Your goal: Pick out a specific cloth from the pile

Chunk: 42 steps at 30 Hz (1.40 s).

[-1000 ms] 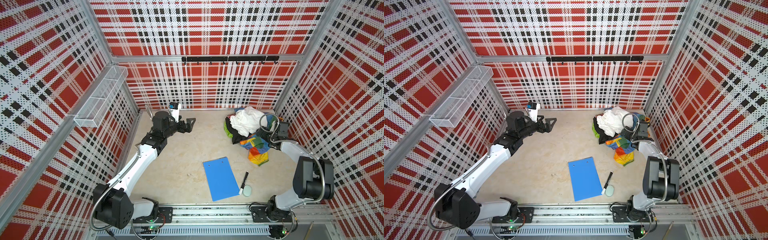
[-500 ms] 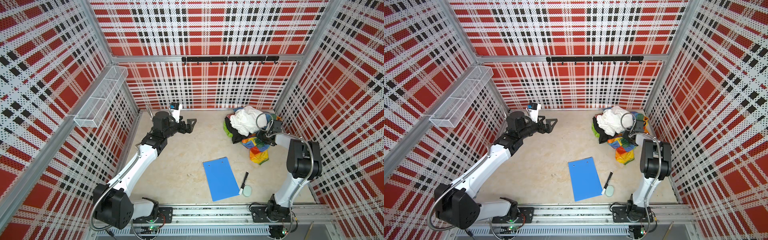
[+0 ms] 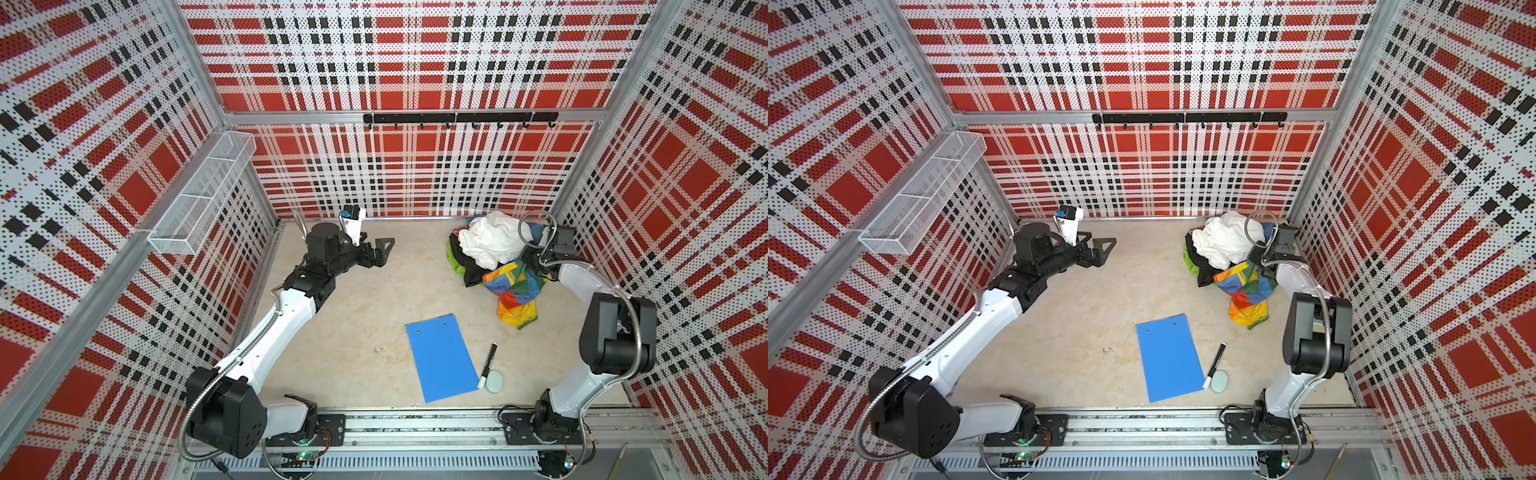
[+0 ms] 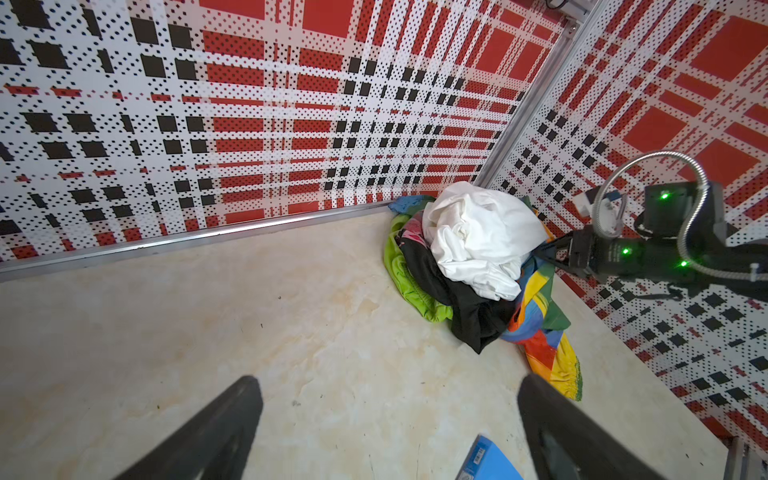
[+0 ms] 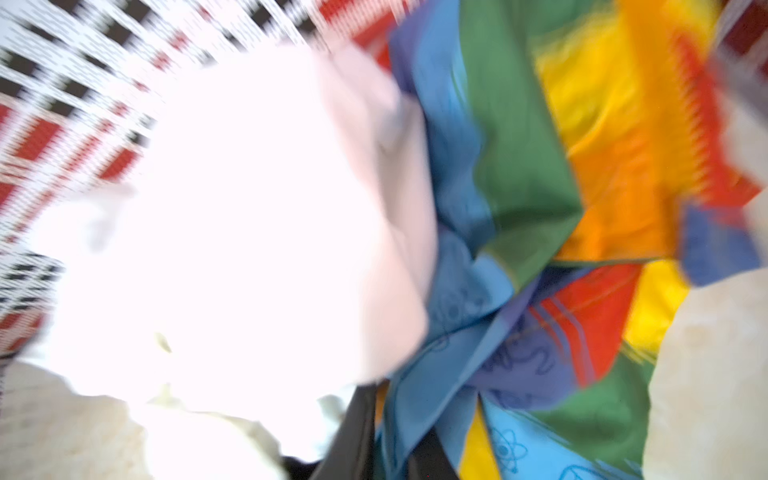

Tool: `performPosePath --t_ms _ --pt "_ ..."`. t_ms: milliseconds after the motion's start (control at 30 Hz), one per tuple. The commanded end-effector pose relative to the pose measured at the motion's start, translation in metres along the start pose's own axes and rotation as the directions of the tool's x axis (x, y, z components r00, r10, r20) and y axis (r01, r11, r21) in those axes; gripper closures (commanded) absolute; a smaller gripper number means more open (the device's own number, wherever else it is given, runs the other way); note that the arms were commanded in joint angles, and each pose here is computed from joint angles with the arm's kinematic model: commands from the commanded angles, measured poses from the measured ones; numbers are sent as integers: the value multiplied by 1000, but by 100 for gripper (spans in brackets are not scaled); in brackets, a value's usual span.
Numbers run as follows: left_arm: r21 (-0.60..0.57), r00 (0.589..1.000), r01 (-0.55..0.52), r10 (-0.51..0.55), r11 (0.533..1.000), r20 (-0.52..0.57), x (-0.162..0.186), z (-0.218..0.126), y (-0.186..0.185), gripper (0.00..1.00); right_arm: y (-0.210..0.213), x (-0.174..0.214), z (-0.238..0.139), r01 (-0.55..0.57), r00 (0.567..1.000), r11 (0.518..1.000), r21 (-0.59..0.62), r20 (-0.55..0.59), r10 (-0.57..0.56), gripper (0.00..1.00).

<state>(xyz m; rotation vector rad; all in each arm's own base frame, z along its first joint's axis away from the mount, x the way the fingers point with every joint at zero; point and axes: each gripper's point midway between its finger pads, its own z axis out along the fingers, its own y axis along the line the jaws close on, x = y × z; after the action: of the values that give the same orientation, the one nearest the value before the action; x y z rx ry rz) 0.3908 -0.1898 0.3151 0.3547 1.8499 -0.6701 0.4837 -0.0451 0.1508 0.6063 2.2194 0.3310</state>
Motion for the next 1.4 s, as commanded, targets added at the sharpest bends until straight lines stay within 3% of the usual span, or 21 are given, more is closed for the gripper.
performPosePath --t_ms 0,67,333,533,700,833,867,1100,1167,1300,1367 --pt "23 999 -14 13 1000 30 -11 -5 -8 1 20 -32 -25 34 995 999 -36 93 -31 84" --pt "19 999 -19 18 1000 27 -10 -4 -9 1 22 -32 -31 36 994 999 -37 104 -32 79" --pt "23 999 -27 27 999 22 -8 -3 -13 1 14 -19 -56 37 992 999 -11 125 -36 79" --pt "38 999 -32 31 999 19 -8 -2 -15 1 -1 12 -62 32 996 999 14 82 -33 37" --pt "91 999 -45 43 995 23 -8 -4 -25 1 -14 39 -57 31 999 999 31 18 -31 25" --pt "95 999 -49 47 994 25 -8 -5 -27 1 -17 59 -44 26 999 1000 9 -45 -26 1" --pt "95 999 -48 46 994 24 -8 -5 -27 1 -16 64 -40 21 998 1000 -1 -64 -21 0" --pt "98 999 -46 45 994 20 -8 -4 -28 1 -30 98 -14 -28 989 1000 2 -146 28 3" --pt "98 999 -45 43 994 19 -8 -4 -28 1 -32 102 -10 -28 988 1000 -3 -152 27 20" --pt "95 999 -47 45 994 19 -7 -4 -28 1 -35 98 -14 -23 992 1000 21 -125 25 68" --pt "92 999 -47 46 995 15 -6 -3 -27 1 -36 89 -21 -16 996 999 37 -87 19 81"
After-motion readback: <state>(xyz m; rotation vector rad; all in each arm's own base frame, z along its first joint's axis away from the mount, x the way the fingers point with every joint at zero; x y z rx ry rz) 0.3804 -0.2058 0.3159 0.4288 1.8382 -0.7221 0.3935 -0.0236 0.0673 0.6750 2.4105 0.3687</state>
